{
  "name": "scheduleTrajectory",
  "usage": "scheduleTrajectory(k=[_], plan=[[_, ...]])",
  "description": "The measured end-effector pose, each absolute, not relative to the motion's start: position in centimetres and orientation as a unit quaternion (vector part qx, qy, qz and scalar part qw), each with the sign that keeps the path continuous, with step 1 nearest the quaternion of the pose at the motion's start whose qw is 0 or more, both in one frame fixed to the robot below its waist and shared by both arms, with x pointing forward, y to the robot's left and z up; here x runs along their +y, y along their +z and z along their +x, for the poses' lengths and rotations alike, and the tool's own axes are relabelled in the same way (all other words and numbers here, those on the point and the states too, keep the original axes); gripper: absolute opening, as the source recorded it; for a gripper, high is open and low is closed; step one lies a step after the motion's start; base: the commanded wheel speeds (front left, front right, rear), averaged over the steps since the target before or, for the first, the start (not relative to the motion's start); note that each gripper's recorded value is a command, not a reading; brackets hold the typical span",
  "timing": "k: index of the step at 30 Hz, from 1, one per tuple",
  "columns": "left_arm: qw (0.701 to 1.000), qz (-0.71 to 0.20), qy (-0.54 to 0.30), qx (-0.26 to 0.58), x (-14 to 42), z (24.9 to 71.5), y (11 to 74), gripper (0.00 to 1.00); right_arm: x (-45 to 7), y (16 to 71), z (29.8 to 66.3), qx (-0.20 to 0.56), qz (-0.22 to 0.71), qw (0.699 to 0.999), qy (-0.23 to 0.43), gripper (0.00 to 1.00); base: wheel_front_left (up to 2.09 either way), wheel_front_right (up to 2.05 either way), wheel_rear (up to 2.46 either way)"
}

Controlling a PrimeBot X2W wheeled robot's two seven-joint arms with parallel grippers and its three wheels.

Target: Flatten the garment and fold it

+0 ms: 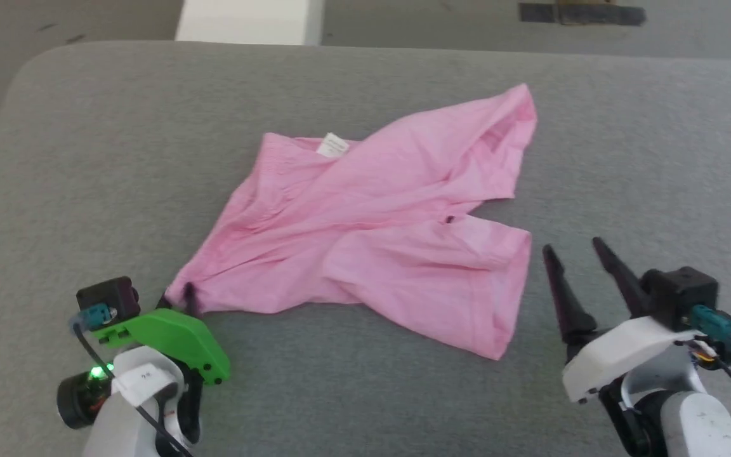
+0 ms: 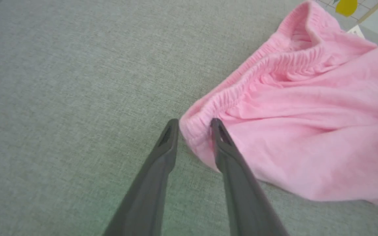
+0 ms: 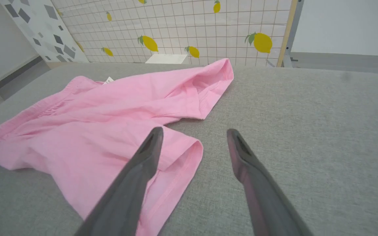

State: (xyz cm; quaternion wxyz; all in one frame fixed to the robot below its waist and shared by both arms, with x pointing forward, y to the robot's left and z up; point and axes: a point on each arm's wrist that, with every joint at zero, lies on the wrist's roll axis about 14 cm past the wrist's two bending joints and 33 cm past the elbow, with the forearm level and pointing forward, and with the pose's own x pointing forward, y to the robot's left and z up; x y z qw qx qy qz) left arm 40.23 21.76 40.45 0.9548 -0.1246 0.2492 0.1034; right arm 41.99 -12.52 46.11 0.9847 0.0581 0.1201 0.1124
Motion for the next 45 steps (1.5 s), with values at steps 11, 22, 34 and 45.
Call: scheduleTrajectory(k=[11,22,34,45], plan=[[0.974,-0.157,0.135,0.089,23.6,40.2,45.4,1.0,-7.7,40.9,41.4,0.255,0.049,0.949,0.181,1.0,0.0,0.0,0.0],[0.975,-0.151,0.143,0.077,23.9,40.4,44.6,1.0,-6.6,41.6,43.5,0.236,0.054,0.951,0.192,0.0,0.0,0.0,0.0],[0.977,-0.154,0.126,0.073,22.9,41.1,45.0,1.0,-9.3,41.2,42.6,0.257,0.072,0.951,0.155,1.0,0.0,0.0,0.0],[0.979,-0.149,0.123,0.061,23.0,41.6,45.3,1.0,-5.6,39.7,44.0,0.28,0.079,0.935,0.203,0.85,0.0,0.0,0.0]])
